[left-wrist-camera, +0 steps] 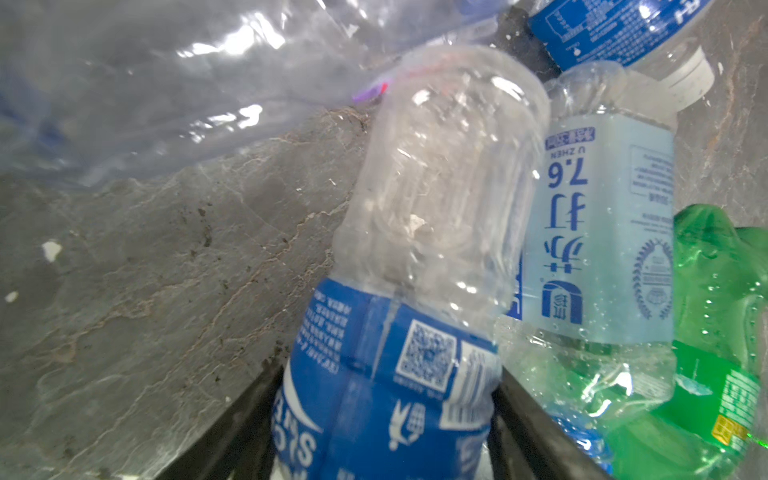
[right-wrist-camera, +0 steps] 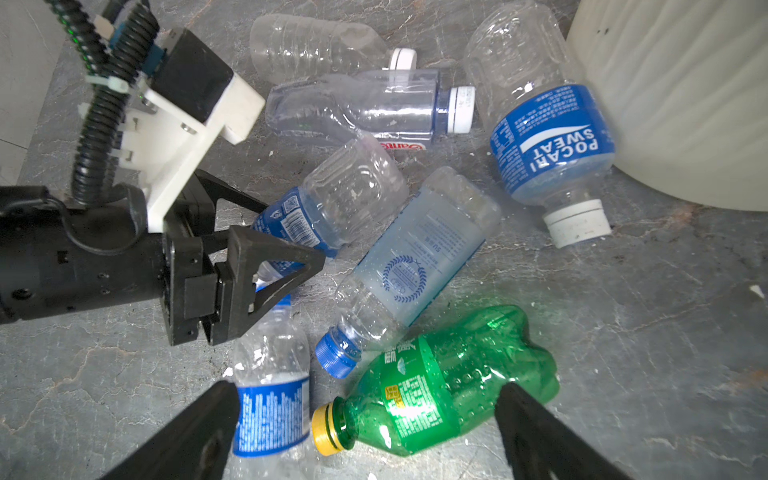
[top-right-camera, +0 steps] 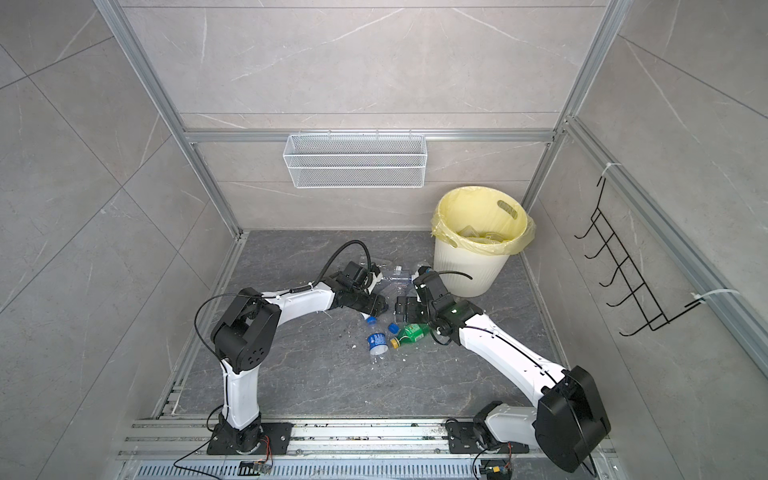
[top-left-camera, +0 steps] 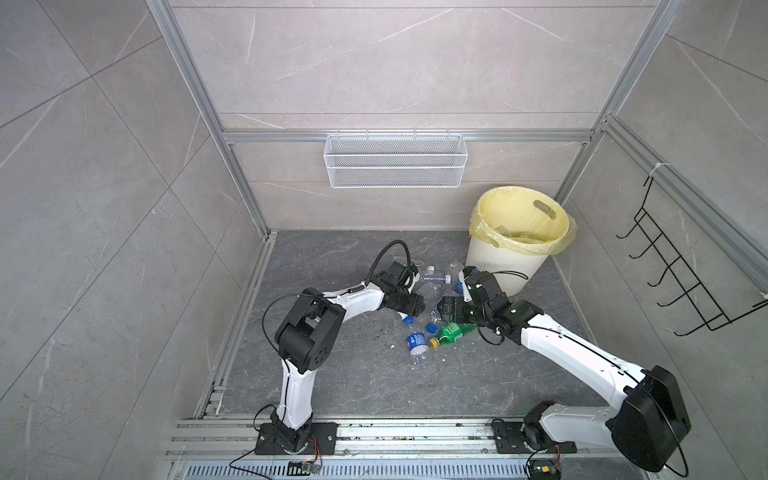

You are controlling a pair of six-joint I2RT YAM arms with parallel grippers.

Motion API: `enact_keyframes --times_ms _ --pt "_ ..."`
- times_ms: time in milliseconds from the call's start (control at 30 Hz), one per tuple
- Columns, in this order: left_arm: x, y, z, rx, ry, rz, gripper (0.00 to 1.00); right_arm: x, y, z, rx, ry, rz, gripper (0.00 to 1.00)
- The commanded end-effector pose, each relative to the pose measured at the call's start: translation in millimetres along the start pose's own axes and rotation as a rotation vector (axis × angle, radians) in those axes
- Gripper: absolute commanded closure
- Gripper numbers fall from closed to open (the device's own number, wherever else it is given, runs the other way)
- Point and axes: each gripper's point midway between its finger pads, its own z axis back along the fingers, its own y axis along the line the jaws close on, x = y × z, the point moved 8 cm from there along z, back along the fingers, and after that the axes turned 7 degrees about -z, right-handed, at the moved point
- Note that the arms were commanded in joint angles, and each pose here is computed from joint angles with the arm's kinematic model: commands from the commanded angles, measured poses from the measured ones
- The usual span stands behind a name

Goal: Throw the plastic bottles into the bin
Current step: 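Grasp the Pocari Sweat bottle by its base with the left gripper and lift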

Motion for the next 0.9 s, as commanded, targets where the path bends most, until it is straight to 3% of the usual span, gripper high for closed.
enact_keyframes --times_ms 0,500,867 --pt "3.2 -6.8 3.5 -0.038 -0.023 -0.034 0.32 -4.6 -0.1 -1.8 0.002 0.010 -0.020 0.00" --pt "7.3 -13.7 19.7 -0.051 -0.064 -0.057 0.37 -3.8 0.0 -3.6 0.002 0.006 -0.034 0.00" --pt "20.4 -20.6 52.0 -0.036 -0.180 -0.046 0.39 11.8 8.4 4.0 0.039 -0.038 -0.093 0.00"
